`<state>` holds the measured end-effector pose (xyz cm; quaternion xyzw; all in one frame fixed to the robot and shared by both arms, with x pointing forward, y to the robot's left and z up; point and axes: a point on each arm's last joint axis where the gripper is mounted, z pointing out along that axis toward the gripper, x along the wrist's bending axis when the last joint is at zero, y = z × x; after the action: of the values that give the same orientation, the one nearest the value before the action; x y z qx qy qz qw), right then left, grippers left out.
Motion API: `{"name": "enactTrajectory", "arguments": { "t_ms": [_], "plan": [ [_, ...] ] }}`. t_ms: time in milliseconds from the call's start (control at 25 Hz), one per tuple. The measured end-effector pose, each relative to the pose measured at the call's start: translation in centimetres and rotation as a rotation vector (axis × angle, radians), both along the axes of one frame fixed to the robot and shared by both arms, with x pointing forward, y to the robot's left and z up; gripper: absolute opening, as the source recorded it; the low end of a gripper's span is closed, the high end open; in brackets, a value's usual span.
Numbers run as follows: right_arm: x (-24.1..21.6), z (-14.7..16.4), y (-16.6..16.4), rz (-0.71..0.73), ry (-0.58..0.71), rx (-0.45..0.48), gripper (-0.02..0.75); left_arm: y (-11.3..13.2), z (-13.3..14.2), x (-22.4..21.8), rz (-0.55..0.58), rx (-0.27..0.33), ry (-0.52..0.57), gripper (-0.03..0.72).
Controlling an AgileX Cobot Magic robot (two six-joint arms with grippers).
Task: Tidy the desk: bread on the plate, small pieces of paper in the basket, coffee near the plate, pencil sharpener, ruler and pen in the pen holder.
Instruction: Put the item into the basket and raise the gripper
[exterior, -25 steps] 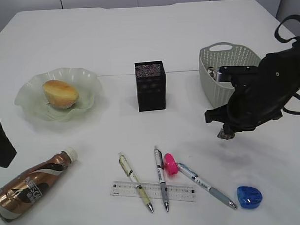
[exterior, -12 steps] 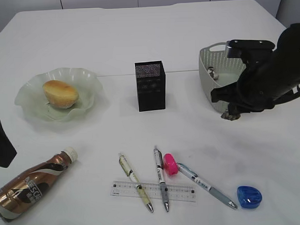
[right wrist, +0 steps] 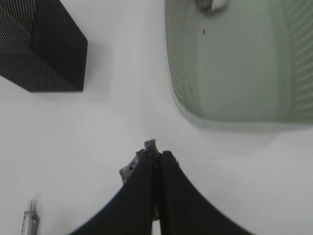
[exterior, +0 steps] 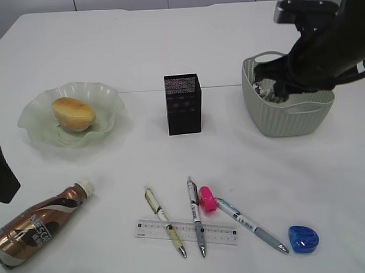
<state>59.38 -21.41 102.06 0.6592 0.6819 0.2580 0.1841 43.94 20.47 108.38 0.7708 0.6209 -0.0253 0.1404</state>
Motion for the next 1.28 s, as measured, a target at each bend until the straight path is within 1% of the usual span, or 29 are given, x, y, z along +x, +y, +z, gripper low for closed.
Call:
{"name": "enactTrajectory", "arguments": {
  "t_ms": [200,280,440,640,760,1040,1280],
  "plan": [
    [1.7,3.9,0.1,0.023,-0.135,-0.033,0.013,0.0,0.0,0.0,0.000,-0.001,0.000,0.459],
    [2.2,5.1,0.0,0.025,-0.176,-0.048,0.013,-0.1,0.0,0.0,0.001,-0.009,0.004,0.459],
    [3.9,6.3,-0.7,0.010,-0.204,-0.083,0.013,-0.2,0.0,-0.1,0.003,-0.020,0.008,0.459],
    [6.1,6.0,-1.6,-0.023,-0.189,-0.105,0.013,-0.2,0.0,-0.1,0.004,-0.028,0.011,0.459],
    [7.0,5.4,-2.5,-0.047,-0.180,-0.109,0.013,-0.4,0.1,-0.1,0.007,-0.044,0.018,0.459],
    [8.2,3.0,-4.8,-0.113,-0.117,-0.101,0.013,-0.5,0.1,-0.2,0.013,-0.058,0.024,0.456],
    [8.8,1.3,-5.1,-0.122,-0.081,-0.101,0.013,-0.6,0.1,-0.2,0.021,-0.066,0.029,0.454]
  ]
}}
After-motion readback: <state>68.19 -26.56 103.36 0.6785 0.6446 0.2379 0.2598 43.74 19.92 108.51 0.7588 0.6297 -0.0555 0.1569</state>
